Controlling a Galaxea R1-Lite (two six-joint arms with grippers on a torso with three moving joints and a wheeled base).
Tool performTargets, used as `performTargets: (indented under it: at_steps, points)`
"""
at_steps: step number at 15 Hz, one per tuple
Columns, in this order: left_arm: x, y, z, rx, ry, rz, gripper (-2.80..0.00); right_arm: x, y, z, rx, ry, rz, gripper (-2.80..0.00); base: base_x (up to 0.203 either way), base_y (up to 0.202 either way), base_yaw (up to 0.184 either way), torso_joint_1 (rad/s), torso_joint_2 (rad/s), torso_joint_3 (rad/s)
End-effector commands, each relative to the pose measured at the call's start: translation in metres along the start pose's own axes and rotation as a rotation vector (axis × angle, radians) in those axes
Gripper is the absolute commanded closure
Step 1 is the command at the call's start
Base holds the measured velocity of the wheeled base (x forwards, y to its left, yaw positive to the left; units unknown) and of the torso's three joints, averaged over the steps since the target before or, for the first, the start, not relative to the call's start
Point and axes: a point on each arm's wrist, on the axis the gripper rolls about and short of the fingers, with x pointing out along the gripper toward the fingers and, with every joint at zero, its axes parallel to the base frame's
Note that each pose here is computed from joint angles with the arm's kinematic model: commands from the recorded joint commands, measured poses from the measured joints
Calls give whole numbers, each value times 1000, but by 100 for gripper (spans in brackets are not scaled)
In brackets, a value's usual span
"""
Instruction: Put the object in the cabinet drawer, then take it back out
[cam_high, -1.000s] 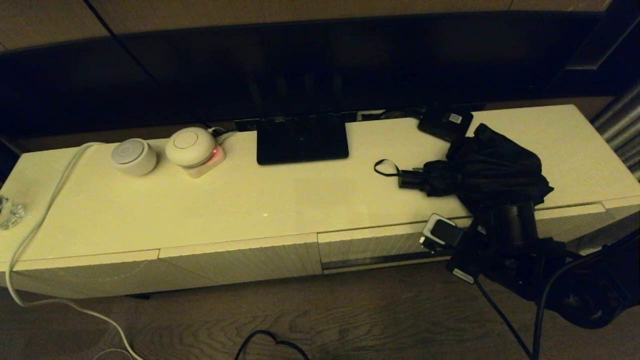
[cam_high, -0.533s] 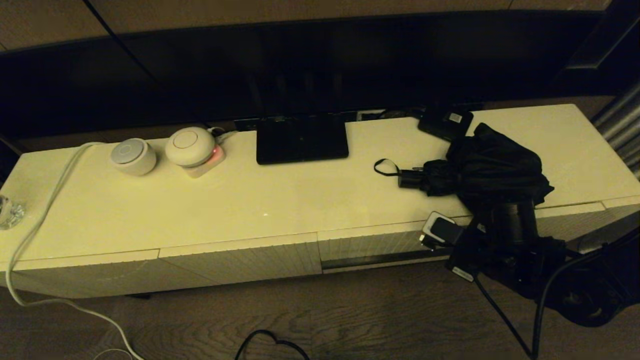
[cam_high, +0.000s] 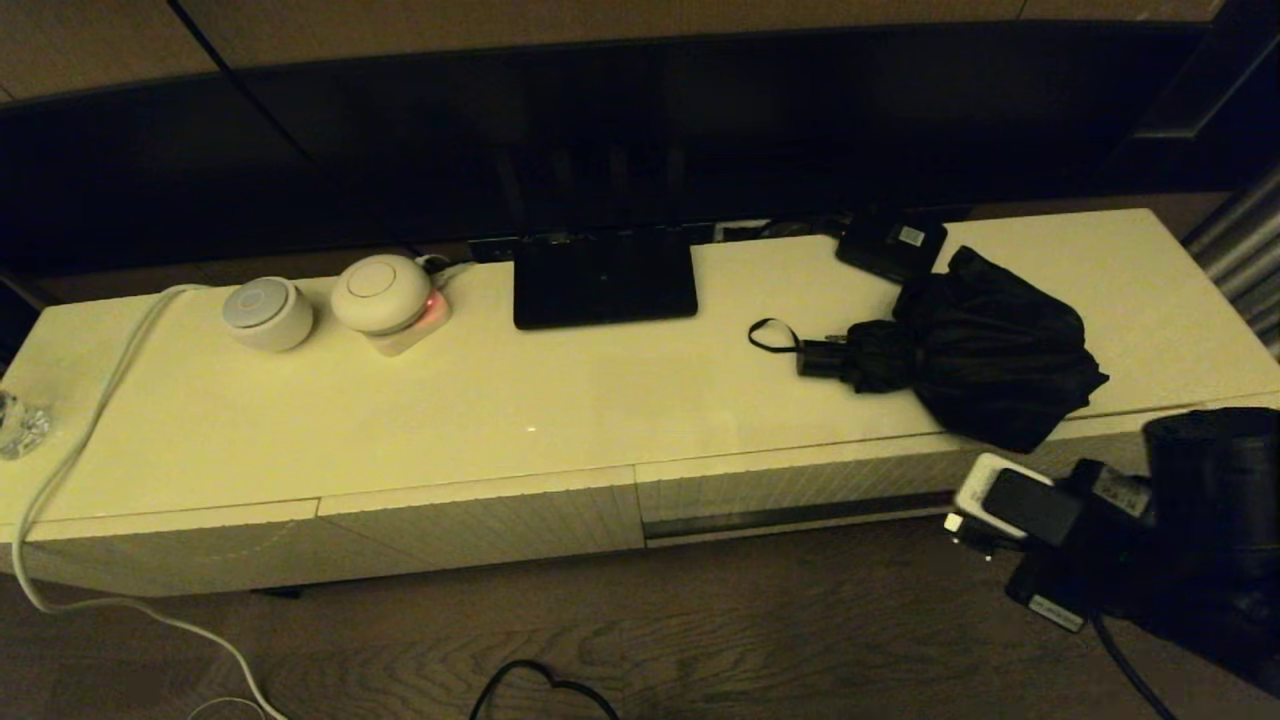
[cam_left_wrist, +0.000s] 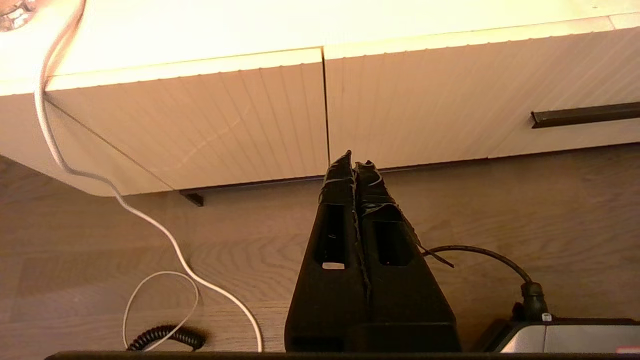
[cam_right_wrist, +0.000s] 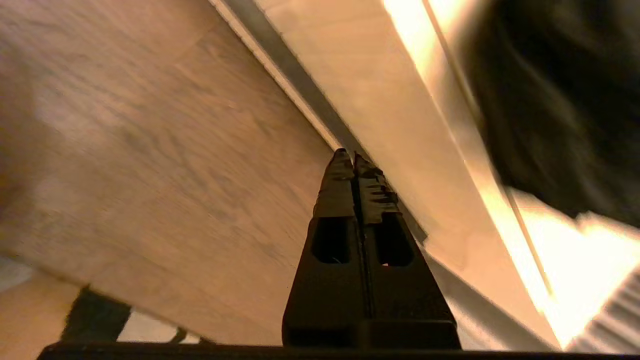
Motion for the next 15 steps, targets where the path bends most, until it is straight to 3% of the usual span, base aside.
performTargets:
  at_steps: [1,4,8,15]
  points:
    - [0,0,0,0,1,0,0,-64,-17,-15,54,-69,-81,0,0,0,0,0,0,0]
    - [0,0,0,0,1,0,0,-118,-21,-50,179,-5,-143,0,0,0,0,0,0,0]
    - [0,0,0,0,1,0,0,-167,2,-92,469,82,-285,0,0,0,0,0,0,0]
    - [0,0,0,0,1,0,0,-207,54,-127,818,-70,-448,0,0,0,0,0,0,0]
